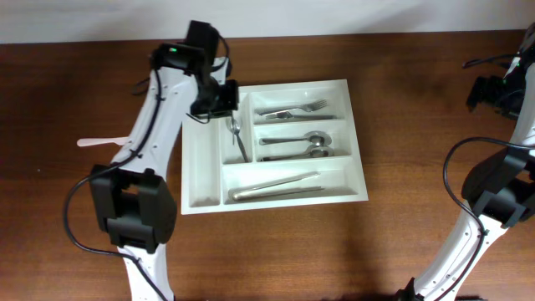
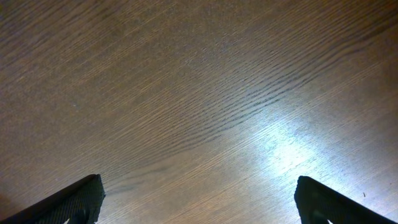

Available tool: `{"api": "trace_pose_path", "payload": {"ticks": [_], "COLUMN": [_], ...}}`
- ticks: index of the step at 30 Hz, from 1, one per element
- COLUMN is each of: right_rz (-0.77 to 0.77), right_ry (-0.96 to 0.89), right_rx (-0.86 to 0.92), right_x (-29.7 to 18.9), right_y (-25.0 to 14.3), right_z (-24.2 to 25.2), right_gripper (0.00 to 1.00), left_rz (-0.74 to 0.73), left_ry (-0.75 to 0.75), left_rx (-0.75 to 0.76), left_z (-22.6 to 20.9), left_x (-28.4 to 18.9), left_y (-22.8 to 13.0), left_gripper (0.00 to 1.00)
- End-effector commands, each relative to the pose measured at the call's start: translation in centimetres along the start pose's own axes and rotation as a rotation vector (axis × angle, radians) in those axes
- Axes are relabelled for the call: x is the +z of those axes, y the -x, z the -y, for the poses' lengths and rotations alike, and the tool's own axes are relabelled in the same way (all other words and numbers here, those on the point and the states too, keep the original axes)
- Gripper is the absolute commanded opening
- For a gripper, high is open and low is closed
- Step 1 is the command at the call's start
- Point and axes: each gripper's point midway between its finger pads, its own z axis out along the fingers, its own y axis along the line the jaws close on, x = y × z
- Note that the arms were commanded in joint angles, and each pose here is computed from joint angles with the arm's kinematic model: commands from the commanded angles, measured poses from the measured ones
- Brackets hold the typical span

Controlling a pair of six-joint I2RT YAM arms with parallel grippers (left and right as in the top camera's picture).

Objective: Pack container
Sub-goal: 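Place the second small spoon in the narrow compartment with the left gripper, then move the left gripper over the white plastic knife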

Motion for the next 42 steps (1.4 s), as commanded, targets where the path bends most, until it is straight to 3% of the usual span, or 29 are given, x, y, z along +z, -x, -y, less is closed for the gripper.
{"api": "trace_pose_path", "payload": {"ticks": [1,2,3,5,7,11,12,16,19,21,22,25,27,34,42], "right_rz": [-0.005,-0.005,-0.005,-0.005,-0.005,-0.005,-0.005,-0.005,-0.005,-0.005,-0.005,-0.005,-0.005,-0.005,-0.005], "right_ry": [-0.017,-0.017,-0.017,-0.017,-0.017,-0.017,-0.017,-0.017,-0.017,-0.017,-0.017,-0.017,-0.017,-0.017,-0.017], "right_rx": [0.012,0.012,0.012,0.012,0.012,0.012,0.012,0.012,0.012,0.012,0.012,0.012,0.012,0.012,0.012], "right_x": [0.3,0.3,0.3,0.3,0.3,0.3,0.3,0.3,0.3,0.3,0.3,0.3,0.3,0.3,0.3], "right_y": [0.0,0.0,0.0,0.0,0.0,0.0,0.0,0.0,0.0,0.0,0.0,0.0,0.0,0.0,0.0], "right_z": [0.5,0.5,0.5,0.5,0.5,0.5,0.5,0.5,0.5,0.5,0.5,0.5,0.5,0.5,0.5], "right_gripper": [0.99,0.99,0.99,0.99,0.99,0.99,0.99,0.99,0.99,0.99,0.99,0.98,0.99,0.99,0.99], "left_rz": [0.016,0.016,0.017,0.020,0.026,0.071,0.115,0.246,0.266,0.244,0.230,0.281,0.333,0.245,0.169], "left_ry": [0.020,0.021,0.022,0.021,0.020,0.079,0.136,0.211,0.262,0.261,0.275,0.387,0.418,0.467,0.469], "left_rx": [-0.046,-0.046,-0.046,-0.045,-0.044,-0.028,-0.020,-0.143,-0.606,-0.860,-1.080,-1.376,-1.498,-1.593,-1.700], "left_z": [0.3,0.3,0.2,0.2,0.3,-0.7,-1.9,-6.8,-14.7,-17.6,-20.1,-24.6,-27.1,-31.8,-34.3], "left_x": [0.1,0.1,0.1,0.1,0.1,-0.1,-0.5,-4.3,-6.6,-7.1,-7.7,-9.3,-9.9,-5.8,-3.3], "left_y": [0.4,0.4,0.4,0.5,0.6,1.6,2.6,6.0,5.1,3.6,2.1,-0.2,-0.7,-1.8,-3.4], "left_gripper": [0.04,0.08,0.19,0.26,0.39,0.95,0.99,0.99,0.99,0.99,0.99,0.99,0.99,0.99,0.99]}}
